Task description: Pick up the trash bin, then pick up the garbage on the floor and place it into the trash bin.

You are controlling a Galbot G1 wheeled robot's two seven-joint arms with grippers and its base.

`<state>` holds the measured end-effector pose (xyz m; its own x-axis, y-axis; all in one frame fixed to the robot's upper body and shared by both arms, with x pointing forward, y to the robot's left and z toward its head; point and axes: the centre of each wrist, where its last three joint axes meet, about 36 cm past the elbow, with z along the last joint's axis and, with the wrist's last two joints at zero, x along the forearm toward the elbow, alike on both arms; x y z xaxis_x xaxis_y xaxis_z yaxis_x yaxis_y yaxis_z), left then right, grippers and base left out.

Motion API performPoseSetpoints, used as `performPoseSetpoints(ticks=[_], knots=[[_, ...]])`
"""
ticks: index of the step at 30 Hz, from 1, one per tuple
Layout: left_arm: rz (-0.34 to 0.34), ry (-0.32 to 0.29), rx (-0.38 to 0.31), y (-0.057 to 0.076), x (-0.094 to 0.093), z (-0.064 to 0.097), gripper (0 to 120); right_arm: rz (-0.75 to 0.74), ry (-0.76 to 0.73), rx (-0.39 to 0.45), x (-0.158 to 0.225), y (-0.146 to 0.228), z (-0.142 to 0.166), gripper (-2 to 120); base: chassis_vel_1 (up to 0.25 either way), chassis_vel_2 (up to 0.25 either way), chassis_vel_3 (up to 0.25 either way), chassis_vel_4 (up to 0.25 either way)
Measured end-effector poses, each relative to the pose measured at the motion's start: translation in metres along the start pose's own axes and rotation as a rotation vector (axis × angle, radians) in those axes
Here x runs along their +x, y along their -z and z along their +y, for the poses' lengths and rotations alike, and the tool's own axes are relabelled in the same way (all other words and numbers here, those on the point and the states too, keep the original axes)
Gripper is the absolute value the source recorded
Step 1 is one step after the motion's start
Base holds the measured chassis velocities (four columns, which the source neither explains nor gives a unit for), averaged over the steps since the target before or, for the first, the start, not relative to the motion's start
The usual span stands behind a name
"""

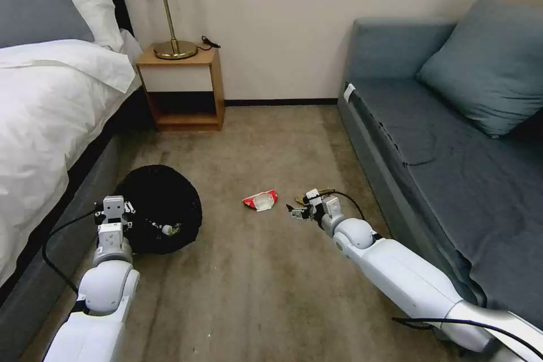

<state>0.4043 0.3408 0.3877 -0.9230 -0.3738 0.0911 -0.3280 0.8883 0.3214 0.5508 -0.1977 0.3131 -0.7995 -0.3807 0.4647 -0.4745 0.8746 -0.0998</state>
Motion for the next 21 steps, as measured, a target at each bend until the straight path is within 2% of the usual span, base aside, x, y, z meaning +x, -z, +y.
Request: performPoseSetpoints(ticks=[21], knots=[[0.01,-0.004,-0.011,-0.007,-0.002,0.002,4,0.003,0.017,0.012,-0.004,-0.012,0.008,100,-0.091,0.092,0.094,-0.093]])
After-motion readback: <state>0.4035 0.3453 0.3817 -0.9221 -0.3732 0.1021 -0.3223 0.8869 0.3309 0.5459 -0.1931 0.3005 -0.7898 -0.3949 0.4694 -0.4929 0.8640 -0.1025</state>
